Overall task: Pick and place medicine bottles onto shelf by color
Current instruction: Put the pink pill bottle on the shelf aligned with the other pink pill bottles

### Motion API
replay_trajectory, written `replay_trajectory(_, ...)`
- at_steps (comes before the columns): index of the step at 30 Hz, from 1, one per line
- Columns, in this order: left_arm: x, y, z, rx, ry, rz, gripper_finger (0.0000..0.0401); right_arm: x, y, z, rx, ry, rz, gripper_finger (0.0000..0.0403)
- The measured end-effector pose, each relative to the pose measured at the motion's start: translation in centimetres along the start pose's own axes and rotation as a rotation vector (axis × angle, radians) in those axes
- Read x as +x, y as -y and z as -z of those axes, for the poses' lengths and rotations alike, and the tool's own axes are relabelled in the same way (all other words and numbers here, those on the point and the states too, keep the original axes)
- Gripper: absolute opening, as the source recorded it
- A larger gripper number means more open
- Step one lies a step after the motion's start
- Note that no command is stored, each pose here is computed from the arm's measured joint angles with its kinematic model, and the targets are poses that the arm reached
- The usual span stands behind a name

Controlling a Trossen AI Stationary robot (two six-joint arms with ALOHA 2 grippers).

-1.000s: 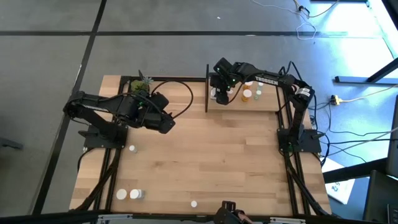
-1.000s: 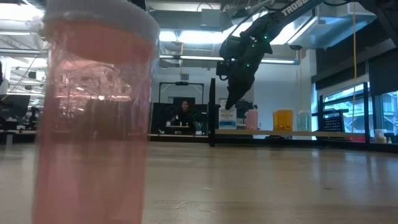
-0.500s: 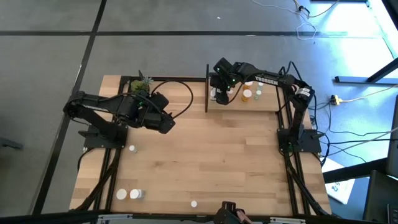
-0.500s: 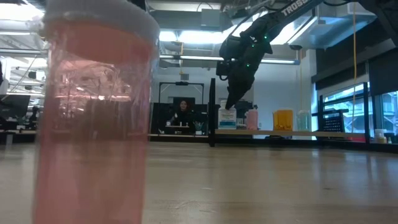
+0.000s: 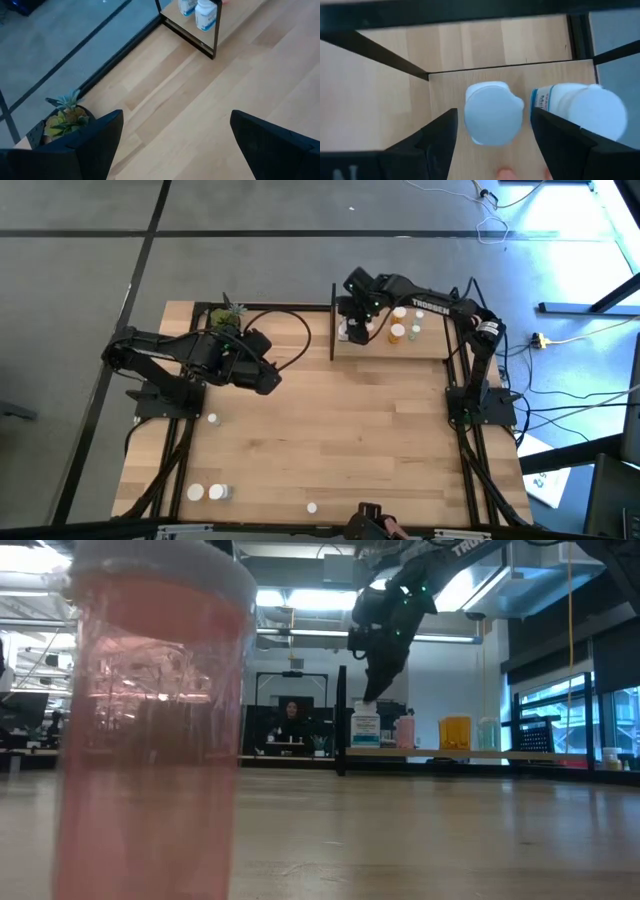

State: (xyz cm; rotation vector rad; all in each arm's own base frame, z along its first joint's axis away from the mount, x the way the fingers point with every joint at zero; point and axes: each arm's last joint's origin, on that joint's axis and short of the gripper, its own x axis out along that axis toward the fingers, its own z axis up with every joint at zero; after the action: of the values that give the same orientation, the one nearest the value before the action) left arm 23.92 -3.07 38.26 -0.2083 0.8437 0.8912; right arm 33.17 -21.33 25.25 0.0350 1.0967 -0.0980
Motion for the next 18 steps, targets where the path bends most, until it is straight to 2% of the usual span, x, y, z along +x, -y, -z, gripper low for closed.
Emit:
replay_trajectory(8, 0.0, 0.0, 0.0, 0.002, -0.009, 0.006, 0.0363, -2.8, 0.4, -1.6, -0.006, -0.006, 0.091, 0.0253)
replay_trajectory(18, 0.0, -0.1, 0.4, 0.018, -0.077, 0.022, 0.0363, -9.2, -0.4, -3.9, -0.019, 0.009, 0.093, 0.0253)
